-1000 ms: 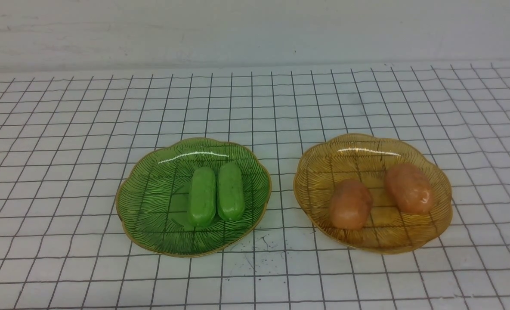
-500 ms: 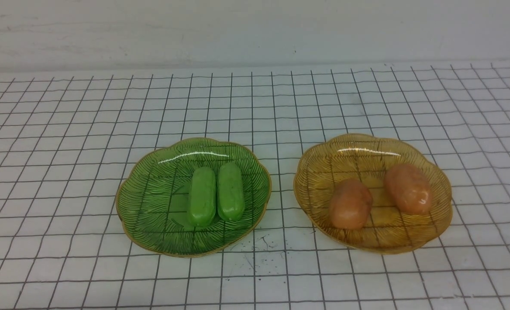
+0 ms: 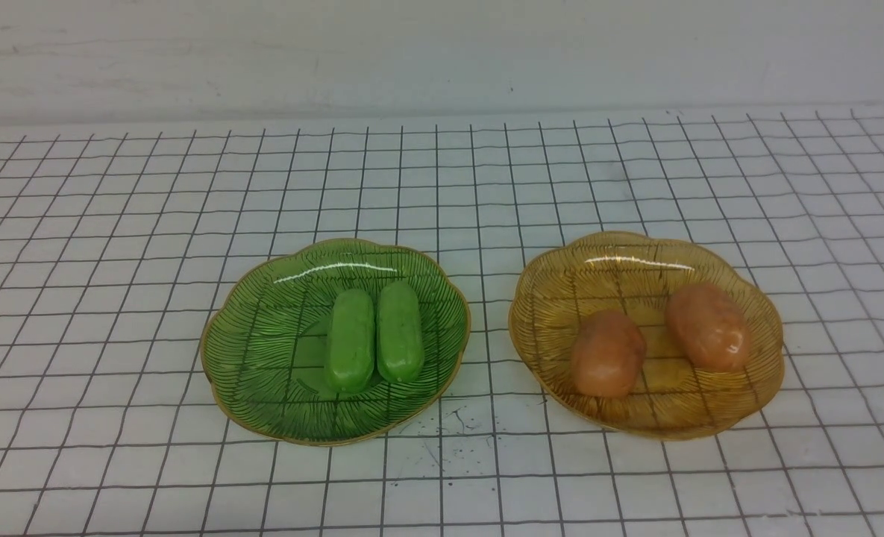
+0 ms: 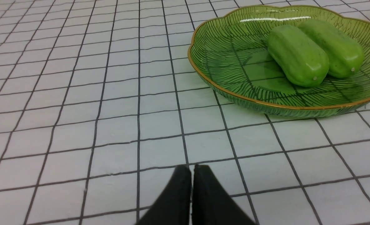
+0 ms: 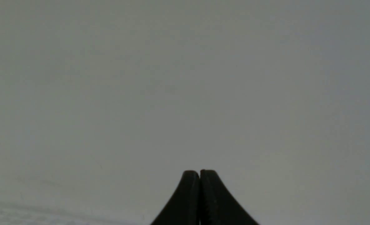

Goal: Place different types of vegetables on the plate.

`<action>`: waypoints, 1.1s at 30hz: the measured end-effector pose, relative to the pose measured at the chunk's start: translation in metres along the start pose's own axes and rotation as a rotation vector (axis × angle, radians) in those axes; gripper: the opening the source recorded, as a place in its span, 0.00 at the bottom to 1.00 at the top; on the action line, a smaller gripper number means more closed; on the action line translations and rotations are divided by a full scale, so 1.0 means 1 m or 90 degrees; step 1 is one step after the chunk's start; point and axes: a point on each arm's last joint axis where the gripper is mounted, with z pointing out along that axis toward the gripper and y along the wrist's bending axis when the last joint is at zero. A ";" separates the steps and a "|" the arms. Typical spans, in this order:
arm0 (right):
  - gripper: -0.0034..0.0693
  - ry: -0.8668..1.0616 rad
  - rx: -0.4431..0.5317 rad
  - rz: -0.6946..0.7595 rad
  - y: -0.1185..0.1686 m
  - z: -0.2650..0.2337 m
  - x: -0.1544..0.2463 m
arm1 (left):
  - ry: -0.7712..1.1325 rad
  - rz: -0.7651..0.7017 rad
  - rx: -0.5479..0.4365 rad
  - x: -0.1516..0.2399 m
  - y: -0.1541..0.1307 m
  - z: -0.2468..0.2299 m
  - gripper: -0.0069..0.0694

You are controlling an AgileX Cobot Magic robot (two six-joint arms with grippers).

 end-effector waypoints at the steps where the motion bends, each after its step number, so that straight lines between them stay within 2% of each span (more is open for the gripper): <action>1: 0.03 0.061 0.008 -0.022 0.002 0.004 0.025 | 0.000 0.000 0.000 0.000 0.000 0.000 0.08; 3: 0.03 0.100 0.011 -0.029 0.004 0.006 0.044 | 0.000 0.000 0.000 0.000 0.000 0.000 0.08; 8: 0.03 0.285 0.028 -0.024 0.012 0.000 0.136 | 0.000 0.000 0.000 0.000 0.000 0.000 0.08; 10: 0.03 0.334 0.037 -0.017 0.013 -0.005 0.153 | 0.000 0.000 0.000 0.000 0.000 0.000 0.08; 33: 0.03 0.347 0.044 -0.003 0.013 -0.006 0.154 | 0.000 0.000 0.000 0.000 0.000 0.000 0.08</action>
